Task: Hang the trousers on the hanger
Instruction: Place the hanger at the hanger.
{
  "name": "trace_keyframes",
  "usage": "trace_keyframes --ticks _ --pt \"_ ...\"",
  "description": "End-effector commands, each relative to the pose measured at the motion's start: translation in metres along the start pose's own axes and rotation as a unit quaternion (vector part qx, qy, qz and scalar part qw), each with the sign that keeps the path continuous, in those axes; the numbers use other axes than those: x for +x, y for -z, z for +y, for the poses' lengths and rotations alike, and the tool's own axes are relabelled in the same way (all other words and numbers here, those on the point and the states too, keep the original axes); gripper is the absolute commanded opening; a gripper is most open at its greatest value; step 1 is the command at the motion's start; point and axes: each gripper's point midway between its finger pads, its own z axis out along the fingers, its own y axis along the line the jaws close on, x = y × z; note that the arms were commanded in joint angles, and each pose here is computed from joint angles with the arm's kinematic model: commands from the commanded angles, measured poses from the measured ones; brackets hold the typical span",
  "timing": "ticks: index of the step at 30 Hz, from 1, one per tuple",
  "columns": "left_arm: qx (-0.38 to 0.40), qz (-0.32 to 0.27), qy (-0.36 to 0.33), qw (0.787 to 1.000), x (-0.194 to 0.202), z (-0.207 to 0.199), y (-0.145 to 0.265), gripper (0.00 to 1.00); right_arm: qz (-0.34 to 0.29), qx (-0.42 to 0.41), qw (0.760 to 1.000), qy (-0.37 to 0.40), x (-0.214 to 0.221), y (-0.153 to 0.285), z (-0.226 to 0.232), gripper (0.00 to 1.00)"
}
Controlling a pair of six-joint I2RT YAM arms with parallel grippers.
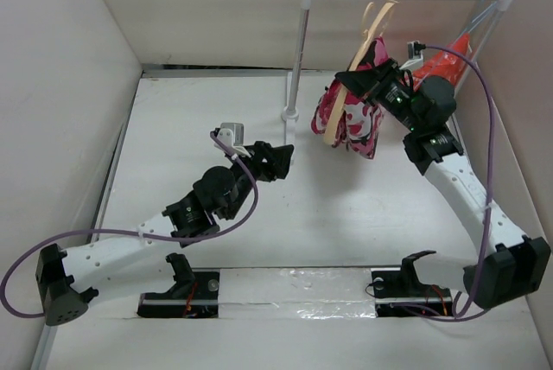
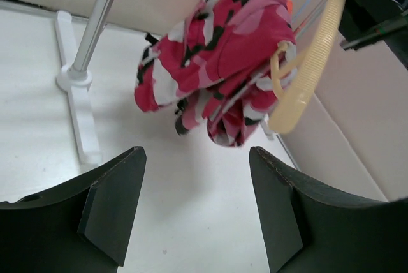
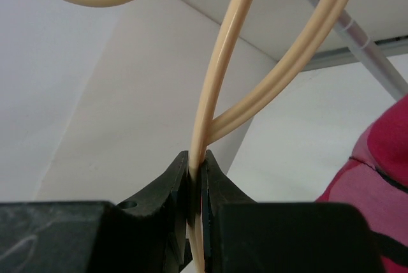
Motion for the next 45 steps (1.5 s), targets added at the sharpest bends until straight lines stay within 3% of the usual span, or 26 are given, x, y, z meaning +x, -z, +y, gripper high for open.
trace_keyframes --ticks 1,9,18,22,32,41,43,45 --pt "0.019 -0.034 0.039 0.998 -0.019 -0.005 0.008 0.63 -0.039 -0.130 0.987 0.083 -0.038 0.000 0.069 0.00" --pt "0.017 -0.032 0.041 0.998 -0.014 0.005 0.017 0.63 -0.035 -0.126 0.986 0.102 -0.062 -0.016 0.050 0.00" --pt "-0.011 0.020 0.044 0.999 0.041 0.035 0.021 0.63 -0.043 -0.132 0.984 0.109 -0.096 -0.026 0.039 0.00" --pt "-0.015 0.040 0.049 0.998 0.060 0.042 0.023 0.63 -0.049 -0.106 0.988 0.097 -0.110 -0.036 0.012 0.00" --pt "-0.011 0.055 0.054 0.997 0.070 0.044 0.026 0.63 -0.052 -0.106 0.989 0.090 -0.142 -0.046 -0.012 0.00" --pt "-0.005 0.073 0.051 0.996 0.083 0.041 0.022 0.62 -0.029 -0.082 0.993 0.075 -0.123 -0.047 -0.052 0.00" --pt "-0.007 0.075 0.051 0.996 0.085 0.042 0.022 0.62 -0.023 -0.065 0.995 0.073 -0.111 -0.043 -0.070 0.08" --pt "-0.007 0.075 0.050 0.996 0.084 0.042 0.022 0.63 -0.029 -0.049 0.996 0.074 -0.109 -0.038 -0.082 0.38"
